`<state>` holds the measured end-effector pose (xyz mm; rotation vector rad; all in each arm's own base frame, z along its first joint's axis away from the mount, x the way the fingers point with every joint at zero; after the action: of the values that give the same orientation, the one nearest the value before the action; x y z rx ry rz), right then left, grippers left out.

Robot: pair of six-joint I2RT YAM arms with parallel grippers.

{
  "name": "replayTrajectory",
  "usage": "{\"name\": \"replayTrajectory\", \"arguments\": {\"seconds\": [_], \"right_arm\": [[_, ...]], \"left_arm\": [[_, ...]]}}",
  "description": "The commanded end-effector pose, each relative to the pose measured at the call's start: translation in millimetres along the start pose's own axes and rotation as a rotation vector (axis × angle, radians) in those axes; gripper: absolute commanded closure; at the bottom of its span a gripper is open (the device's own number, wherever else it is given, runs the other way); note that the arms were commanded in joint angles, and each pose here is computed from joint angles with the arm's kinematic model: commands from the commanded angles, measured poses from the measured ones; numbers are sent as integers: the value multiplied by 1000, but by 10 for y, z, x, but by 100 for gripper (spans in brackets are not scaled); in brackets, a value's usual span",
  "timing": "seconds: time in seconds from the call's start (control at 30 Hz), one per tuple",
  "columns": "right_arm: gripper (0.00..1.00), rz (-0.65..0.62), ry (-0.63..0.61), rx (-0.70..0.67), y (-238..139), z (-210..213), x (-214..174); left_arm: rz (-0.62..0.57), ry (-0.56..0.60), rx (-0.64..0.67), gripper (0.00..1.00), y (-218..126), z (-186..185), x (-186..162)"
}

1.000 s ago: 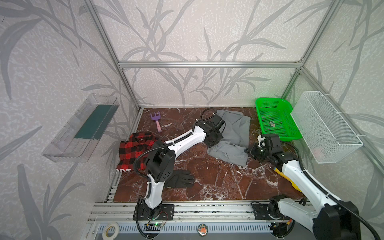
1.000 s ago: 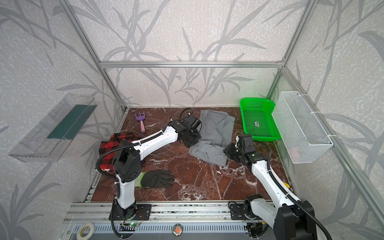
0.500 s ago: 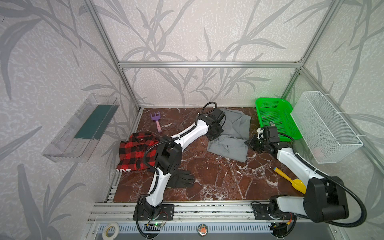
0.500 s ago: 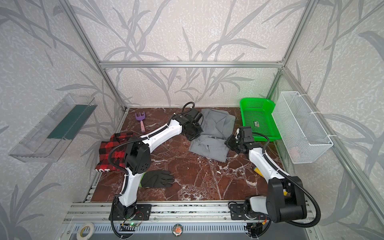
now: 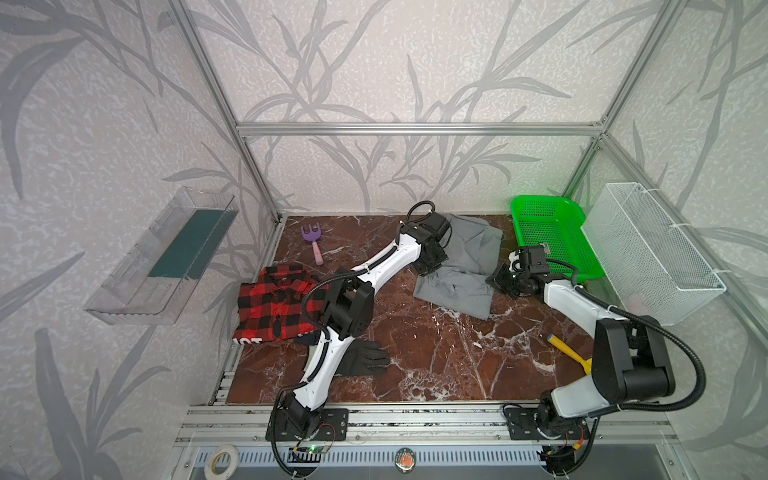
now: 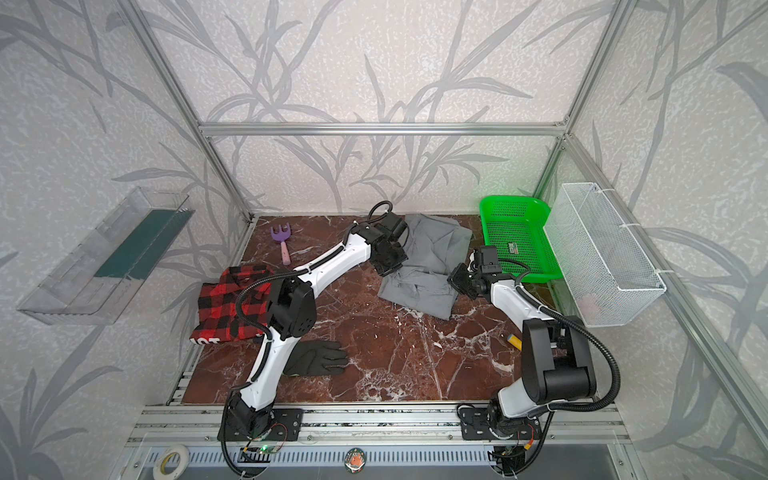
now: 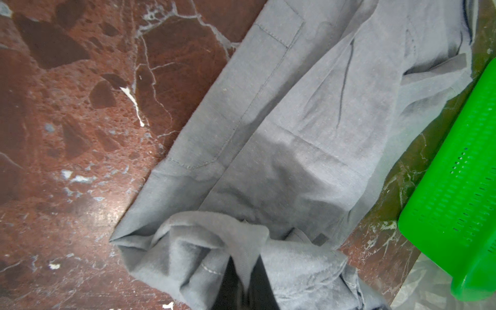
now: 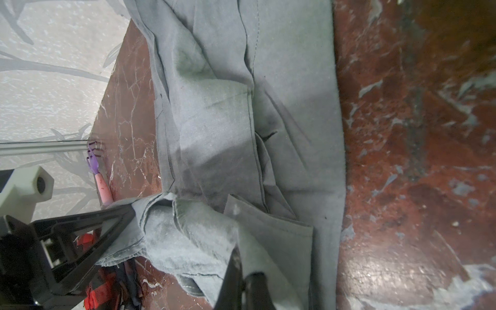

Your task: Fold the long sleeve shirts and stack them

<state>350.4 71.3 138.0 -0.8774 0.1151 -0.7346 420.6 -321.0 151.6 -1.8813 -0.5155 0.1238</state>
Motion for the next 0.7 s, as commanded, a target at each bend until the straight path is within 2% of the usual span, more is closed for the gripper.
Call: {"name": "replayTrajectory", "arguments": {"seconds": [0.0, 0.07, 0.2, 0.3, 0.4, 0.53, 0.63, 0.67], "right_arm": [[98, -18, -19, -1, 48, 19, 96], [90, -8, -7, -19, 104, -25, 100], [74, 19, -6, -33, 176, -36, 117], [66, -3, -20, -44, 131, -5, 162], [62, -36, -43, -57, 38, 64, 225], [53, -72, -75, -65, -71, 154, 297], [50, -44, -82, -83, -64, 188, 321], [50, -29, -79, -84, -50, 189, 315]], "left_arm": [[9, 0, 28, 81, 3, 63, 50], [15, -4, 23, 72, 23, 61, 68], [27, -9, 20, 60, 24, 49, 118], [19, -8, 6, 56, -36, 33, 175], [0, -11, -3, 54, -121, 31, 233], [-22, -12, -3, 45, -255, 72, 318], [-31, -6, 8, 37, -352, 119, 328], [-27, -3, 9, 31, -367, 132, 309]]}}
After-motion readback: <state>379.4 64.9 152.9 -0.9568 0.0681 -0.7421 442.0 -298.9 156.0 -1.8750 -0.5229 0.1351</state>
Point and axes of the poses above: each gripper's point midway between its finger pads, its own y axis out along the fingers, its own z axis along the line the jaws close on, x = y × z, the point moved 6 cm from there along -y, back along the fingers, and after that the axes turned 4 degrees about y, right-handed, at the moved point
